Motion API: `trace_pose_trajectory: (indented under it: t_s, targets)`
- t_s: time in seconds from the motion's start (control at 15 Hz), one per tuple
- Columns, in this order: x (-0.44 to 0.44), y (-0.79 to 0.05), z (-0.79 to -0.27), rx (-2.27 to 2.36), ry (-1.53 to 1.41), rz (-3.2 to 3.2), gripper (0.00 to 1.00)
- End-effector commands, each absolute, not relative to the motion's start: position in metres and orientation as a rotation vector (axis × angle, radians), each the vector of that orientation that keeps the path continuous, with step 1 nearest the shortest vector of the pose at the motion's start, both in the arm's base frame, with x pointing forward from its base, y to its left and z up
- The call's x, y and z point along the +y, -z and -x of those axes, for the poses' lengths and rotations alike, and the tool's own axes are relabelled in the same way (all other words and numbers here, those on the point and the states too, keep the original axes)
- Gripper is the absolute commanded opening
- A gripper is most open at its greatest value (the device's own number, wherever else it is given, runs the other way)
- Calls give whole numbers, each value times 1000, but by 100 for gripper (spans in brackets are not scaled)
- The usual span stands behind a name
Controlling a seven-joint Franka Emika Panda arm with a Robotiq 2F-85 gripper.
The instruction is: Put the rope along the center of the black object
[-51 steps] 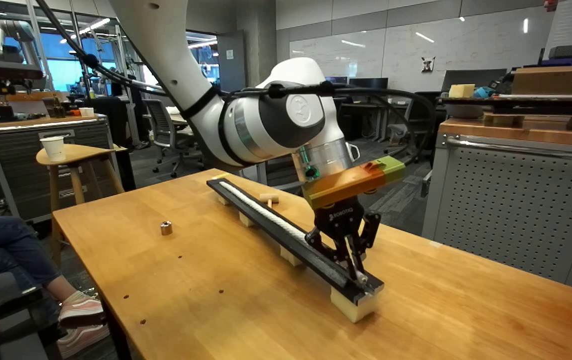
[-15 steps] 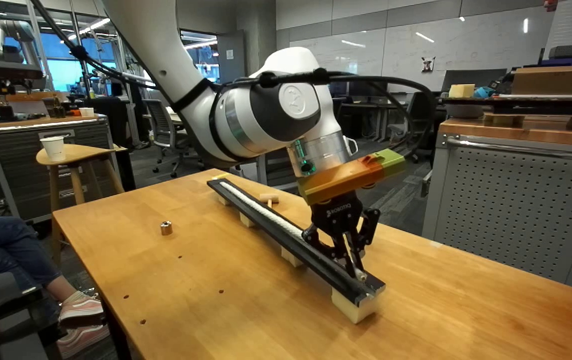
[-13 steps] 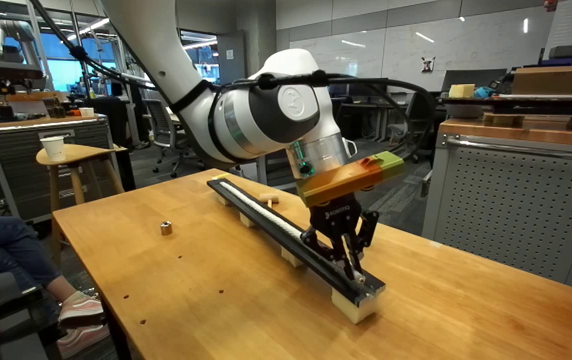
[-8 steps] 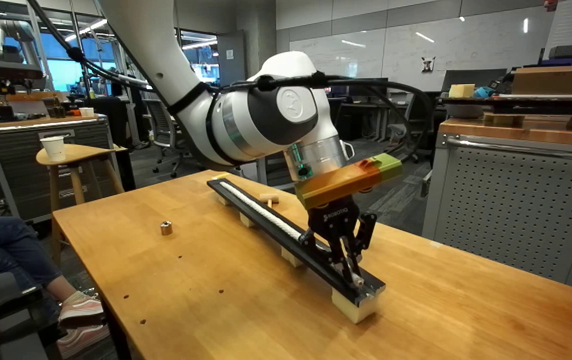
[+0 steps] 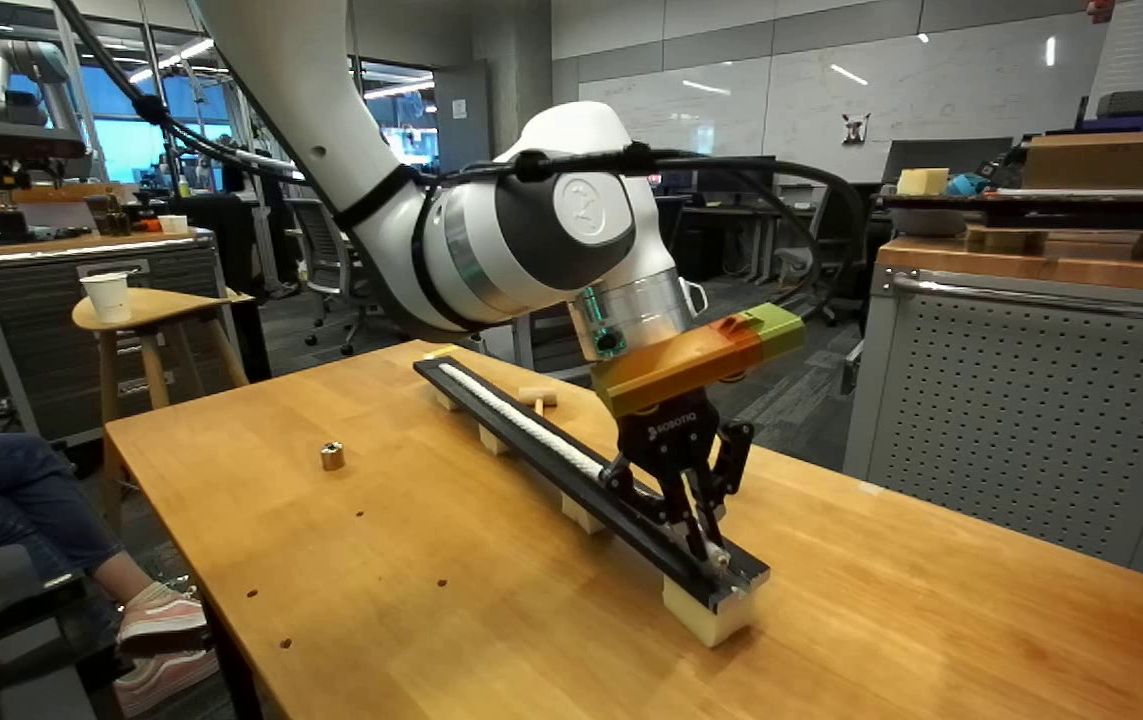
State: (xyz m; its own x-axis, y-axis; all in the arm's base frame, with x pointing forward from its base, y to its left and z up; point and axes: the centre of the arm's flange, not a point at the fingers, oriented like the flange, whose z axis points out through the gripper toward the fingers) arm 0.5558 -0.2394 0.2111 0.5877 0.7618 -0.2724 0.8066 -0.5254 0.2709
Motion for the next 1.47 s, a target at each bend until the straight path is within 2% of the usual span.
trace_pose_trajectory:
  t_s: [0.0,0.13,0.47,0.67,0.8,1.4]
  targets:
    - [-250,-219,-549,1272,165,-2421,7]
    - [-251,-219,-549,1270,162,-2422,35]
    - [-259,-220,-545,1253,171,-2424,75]
    - [-261,-221,-544,1244,172,-2429,91]
    - [-261,-223,-544,1240,170,-2435,100]
    - [-238,-270,-550,1210,62,-2455,100]
